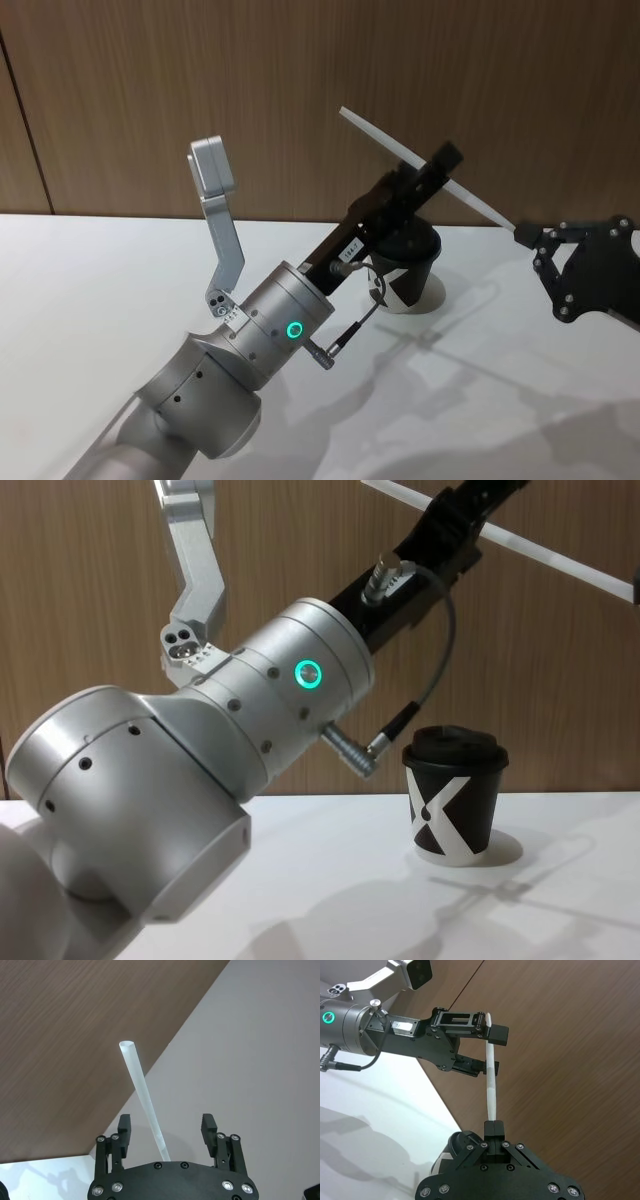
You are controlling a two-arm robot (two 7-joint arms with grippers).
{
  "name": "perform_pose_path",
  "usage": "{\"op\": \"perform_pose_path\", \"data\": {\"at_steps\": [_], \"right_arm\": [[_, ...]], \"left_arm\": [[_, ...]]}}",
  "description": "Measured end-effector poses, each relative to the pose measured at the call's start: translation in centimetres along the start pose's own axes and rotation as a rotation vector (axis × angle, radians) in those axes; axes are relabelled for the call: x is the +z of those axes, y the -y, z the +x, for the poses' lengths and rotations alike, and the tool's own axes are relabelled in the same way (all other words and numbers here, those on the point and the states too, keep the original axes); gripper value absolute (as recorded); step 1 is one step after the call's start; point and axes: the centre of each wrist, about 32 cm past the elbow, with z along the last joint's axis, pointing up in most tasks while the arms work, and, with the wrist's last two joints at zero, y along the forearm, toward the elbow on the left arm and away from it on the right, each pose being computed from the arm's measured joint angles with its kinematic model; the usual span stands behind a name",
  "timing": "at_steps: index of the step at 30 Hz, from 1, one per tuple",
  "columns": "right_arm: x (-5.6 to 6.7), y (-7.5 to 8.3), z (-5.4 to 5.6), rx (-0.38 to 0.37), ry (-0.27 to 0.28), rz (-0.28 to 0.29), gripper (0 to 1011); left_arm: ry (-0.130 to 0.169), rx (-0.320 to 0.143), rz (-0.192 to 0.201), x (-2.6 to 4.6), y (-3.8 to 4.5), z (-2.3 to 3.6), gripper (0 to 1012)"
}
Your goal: Pick up the straw with one hand, pass it to the other hand, and insert it into the cup.
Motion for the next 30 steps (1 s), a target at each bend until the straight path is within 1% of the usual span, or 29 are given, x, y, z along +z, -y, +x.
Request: {"op": "perform_pose_path", "data": {"at_steps": [1, 3, 4, 6, 8, 9, 13, 14, 17, 18, 20, 21, 24, 25, 28, 30], "right_arm": [[0.0, 0.0, 0.0, 0.0, 0.0, 0.0, 0], [0.0, 0.0, 0.0, 0.0, 0.0, 0.0, 0], [0.0, 0.0, 0.0, 0.0, 0.0, 0.0, 0], [0.0, 0.0, 0.0, 0.0, 0.0, 0.0, 0], [0.0, 0.0, 0.0, 0.0, 0.0, 0.0, 0], [0.0, 0.0, 0.0, 0.0, 0.0, 0.0, 0], [0.0, 0.0, 0.0, 0.0, 0.0, 0.0, 0], [0.0, 0.0, 0.0, 0.0, 0.0, 0.0, 0], [0.0, 0.0, 0.0, 0.0, 0.0, 0.0, 0], [0.0, 0.0, 0.0, 0.0, 0.0, 0.0, 0], [0.0, 0.0, 0.0, 0.0, 0.0, 0.0, 0], [0.0, 0.0, 0.0, 0.0, 0.0, 0.0, 0], [0.0, 0.0, 0.0, 0.0, 0.0, 0.0, 0], [0.0, 0.0, 0.0, 0.0, 0.0, 0.0, 0], [0.0, 0.0, 0.0, 0.0, 0.0, 0.0, 0], [0.0, 0.0, 0.0, 0.0, 0.0, 0.0, 0]], "left_arm": [[0.0, 0.0, 0.0, -0.01, 0.0, 0.01, 906], [0.0, -0.001, -0.001, -0.05, 0.02, 0.03, 817], [0.0, -0.001, -0.001, -0.05, 0.02, 0.03, 817], [0.0, -0.002, -0.001, -0.05, 0.05, 0.04, 745], [0.0, -0.003, -0.001, -0.05, 0.05, 0.05, 705], [0.0, -0.003, -0.001, -0.07, 0.06, 0.06, 648], [0.0, -0.004, -0.002, -0.08, 0.07, 0.08, 534], [0.0, -0.004, -0.002, -0.09, 0.08, 0.08, 484], [0.0, -0.004, -0.002, -0.11, 0.08, 0.09, 423], [0.0, -0.005, -0.002, -0.11, 0.09, 0.09, 357], [0.0, -0.005, -0.002, -0.12, 0.09, 0.09, 326], [0.0, -0.005, -0.002, -0.12, 0.1, 0.09, 257], [-0.001, -0.005, -0.002, -0.14, 0.11, 0.09, 182], [-0.001, -0.005, -0.002, -0.14, 0.11, 0.09, 137], [-0.001, -0.006, -0.002, -0.15, 0.12, 0.09, 63], [0.0, -0.006, -0.002, -0.14, 0.12, 0.1, 40]]}}
